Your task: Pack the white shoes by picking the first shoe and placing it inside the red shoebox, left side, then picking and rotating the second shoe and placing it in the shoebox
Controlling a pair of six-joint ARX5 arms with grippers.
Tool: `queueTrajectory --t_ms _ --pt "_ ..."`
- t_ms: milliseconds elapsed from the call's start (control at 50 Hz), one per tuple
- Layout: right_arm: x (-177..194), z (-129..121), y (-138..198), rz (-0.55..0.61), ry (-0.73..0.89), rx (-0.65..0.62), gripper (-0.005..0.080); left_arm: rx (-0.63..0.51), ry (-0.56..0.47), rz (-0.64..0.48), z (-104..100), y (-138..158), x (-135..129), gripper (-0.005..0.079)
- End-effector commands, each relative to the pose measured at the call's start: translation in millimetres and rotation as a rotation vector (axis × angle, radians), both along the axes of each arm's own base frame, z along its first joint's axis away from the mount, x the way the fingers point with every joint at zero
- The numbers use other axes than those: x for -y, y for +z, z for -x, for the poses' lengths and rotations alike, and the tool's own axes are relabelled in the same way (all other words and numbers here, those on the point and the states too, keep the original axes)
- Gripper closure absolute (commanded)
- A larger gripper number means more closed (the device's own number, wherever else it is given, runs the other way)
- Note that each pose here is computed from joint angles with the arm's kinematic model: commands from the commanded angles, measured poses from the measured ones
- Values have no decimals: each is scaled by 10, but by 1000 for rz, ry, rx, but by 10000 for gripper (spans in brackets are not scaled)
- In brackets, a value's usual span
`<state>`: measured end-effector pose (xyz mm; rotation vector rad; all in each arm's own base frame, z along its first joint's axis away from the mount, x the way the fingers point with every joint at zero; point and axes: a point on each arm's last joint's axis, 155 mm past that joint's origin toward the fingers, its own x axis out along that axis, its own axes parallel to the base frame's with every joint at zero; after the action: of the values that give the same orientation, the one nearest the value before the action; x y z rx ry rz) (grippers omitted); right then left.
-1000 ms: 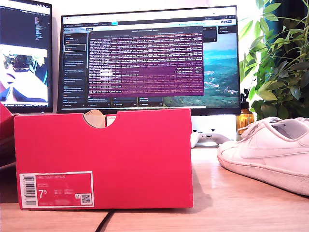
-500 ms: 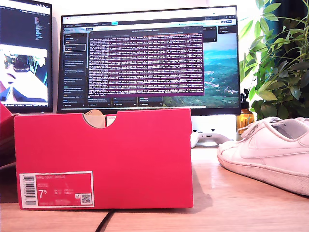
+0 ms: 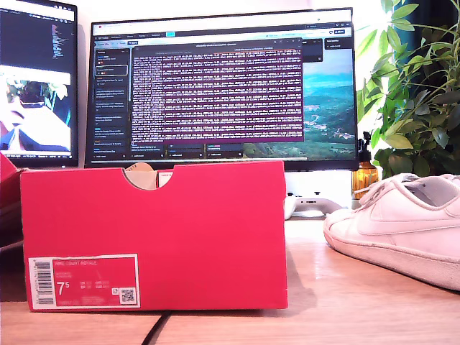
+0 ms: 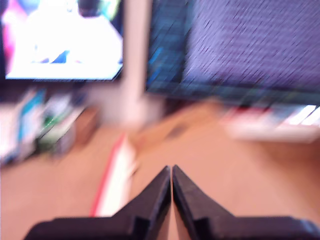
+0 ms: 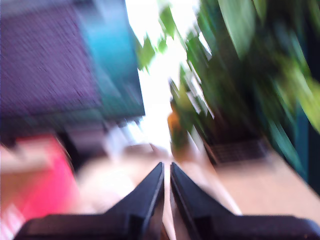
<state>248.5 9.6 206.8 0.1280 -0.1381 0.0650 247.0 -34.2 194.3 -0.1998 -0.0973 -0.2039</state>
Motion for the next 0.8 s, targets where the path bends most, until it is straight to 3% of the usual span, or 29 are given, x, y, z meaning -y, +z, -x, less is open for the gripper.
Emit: queueTrajectory --t_ms 0,160,340,520,560,640,660,780 --pt "-73 53 218 -28 43 71 764 29 -29 45 9 20 38 762" --pt "-250 167 527 -55 150 159 764 121 -131 156 112 320 173 762" --pt "-389 302 807 -56 233 205 764 176 -263 126 280 595 396 762" --pt "-484 409 1005 -44 285 188 764 163 -360 40 455 796 587 762" --pt "-498 413 1017 -36 290 171 764 162 -361 -42 481 803 618 762" --pt "-505 394 1042 -37 292 136 764 86 -388 -73 517 757 669 762" --pt "-506 381 1035 -38 292 123 764 94 -382 -162 524 735 679 762" --pt "-507 294 1022 -46 291 51 764 4 -392 -304 545 609 698 762"
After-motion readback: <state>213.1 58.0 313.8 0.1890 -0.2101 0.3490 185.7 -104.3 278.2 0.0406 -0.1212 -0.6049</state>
